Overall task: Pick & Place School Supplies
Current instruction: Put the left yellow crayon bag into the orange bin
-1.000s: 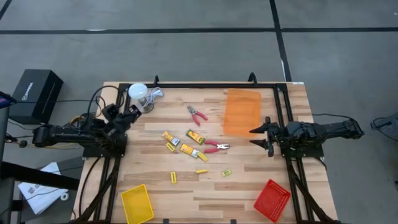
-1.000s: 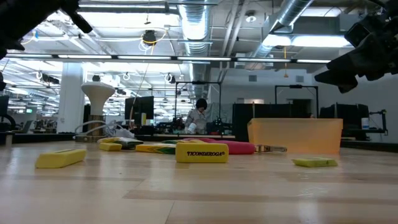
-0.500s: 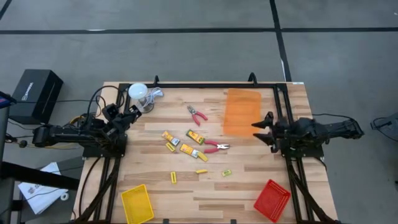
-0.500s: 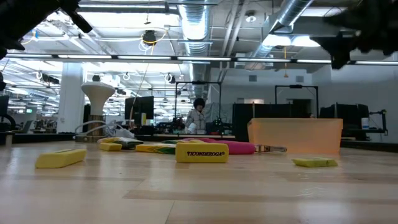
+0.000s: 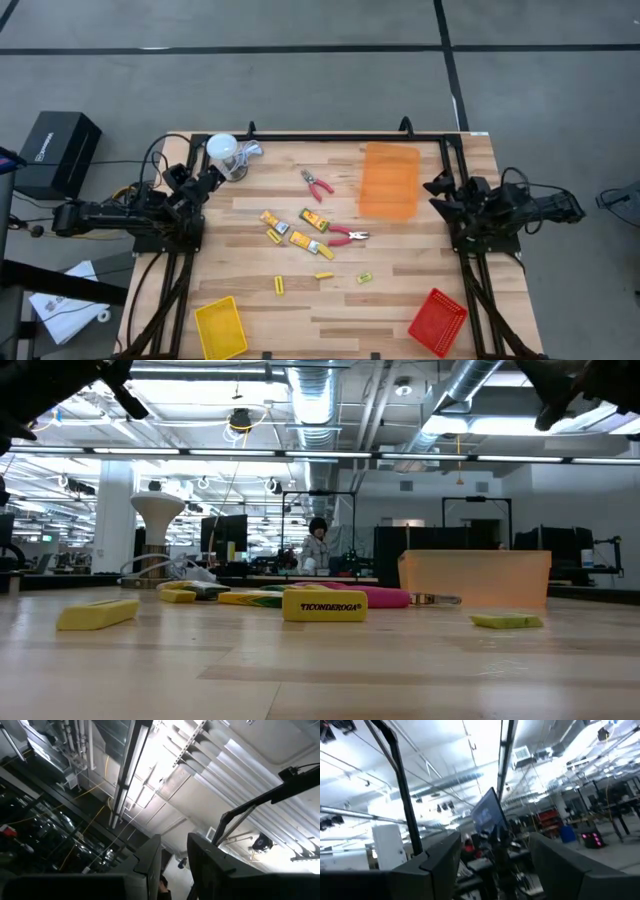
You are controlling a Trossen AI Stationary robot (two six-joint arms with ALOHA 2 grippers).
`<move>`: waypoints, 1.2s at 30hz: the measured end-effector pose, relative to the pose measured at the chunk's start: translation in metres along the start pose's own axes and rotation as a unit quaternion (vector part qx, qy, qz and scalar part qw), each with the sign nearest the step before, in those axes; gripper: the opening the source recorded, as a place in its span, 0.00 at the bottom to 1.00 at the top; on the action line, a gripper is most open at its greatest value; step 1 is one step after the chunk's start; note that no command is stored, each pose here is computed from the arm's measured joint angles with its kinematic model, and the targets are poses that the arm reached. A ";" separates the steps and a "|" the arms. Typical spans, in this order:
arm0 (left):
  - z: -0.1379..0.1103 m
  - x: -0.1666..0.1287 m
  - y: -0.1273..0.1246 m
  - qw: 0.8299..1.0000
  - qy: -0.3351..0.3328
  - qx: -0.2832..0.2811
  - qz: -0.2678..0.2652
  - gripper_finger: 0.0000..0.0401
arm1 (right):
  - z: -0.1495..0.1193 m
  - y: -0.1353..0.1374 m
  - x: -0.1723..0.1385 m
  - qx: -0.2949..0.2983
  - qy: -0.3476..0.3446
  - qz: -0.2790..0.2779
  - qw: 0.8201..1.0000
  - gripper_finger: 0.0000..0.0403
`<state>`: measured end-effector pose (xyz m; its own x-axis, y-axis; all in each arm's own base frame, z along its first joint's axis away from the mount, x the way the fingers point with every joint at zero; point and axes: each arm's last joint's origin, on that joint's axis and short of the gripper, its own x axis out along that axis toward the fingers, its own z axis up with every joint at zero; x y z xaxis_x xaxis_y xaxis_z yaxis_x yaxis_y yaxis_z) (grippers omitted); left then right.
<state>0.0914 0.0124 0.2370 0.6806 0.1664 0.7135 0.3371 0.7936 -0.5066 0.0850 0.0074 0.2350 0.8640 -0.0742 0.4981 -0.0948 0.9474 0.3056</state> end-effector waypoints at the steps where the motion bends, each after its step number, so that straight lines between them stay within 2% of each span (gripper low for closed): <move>1: 0.000 0.000 0.000 1.000 0.000 0.000 0.000 0.22 | 0.001 0.000 0.000 0.001 -0.003 0.001 1.000 0.56; 5: -0.001 0.001 0.002 1.000 0.001 0.001 0.010 0.22 | 0.003 0.001 0.000 0.028 -0.018 0.002 0.999 0.56; 7: -0.003 0.001 0.004 1.000 -0.001 -0.001 0.024 0.22 | 0.006 0.000 0.000 0.086 -0.038 -0.016 0.995 0.56; 9: -0.005 0.002 0.006 0.999 -0.001 -0.006 0.038 0.22 | 0.009 -0.003 -0.001 0.146 -0.067 -0.067 0.985 0.56; 12: -0.010 0.003 0.011 0.998 0.013 -0.007 0.063 0.22 | 0.010 -0.007 -0.002 0.156 -0.095 -0.130 0.975 0.56; 16: -0.026 0.008 0.024 0.990 0.078 -0.004 0.117 0.22 | 0.013 -0.008 -0.001 0.156 -0.104 -0.137 0.973 0.56; 19: -0.044 0.021 0.035 0.965 0.200 0.000 0.169 0.22 | 0.020 -0.006 0.003 0.156 -0.112 -0.139 0.971 0.56; 23: -0.070 0.037 0.049 0.903 0.376 0.031 0.208 0.22 | 0.035 -0.002 0.010 0.129 -0.119 -0.142 0.974 0.56; 26: -0.083 0.053 0.056 0.885 0.424 0.051 0.188 0.22 | 0.043 0.001 0.017 0.106 -0.114 -0.146 0.977 0.56; 30: -0.101 0.066 0.067 0.860 0.484 0.048 0.154 0.24 | 0.051 0.005 0.025 0.093 -0.108 -0.148 0.979 0.56; 36: -0.120 0.072 0.080 0.831 0.540 0.044 0.124 0.35 | 0.053 0.007 0.034 0.085 -0.090 -0.159 0.980 0.56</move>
<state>0.2453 0.0176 0.1897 0.9249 -0.2537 -0.2832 0.0825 0.8610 -0.5018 0.0880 -0.0052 0.2967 0.7629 -0.4252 0.4870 0.0704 0.8034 0.5912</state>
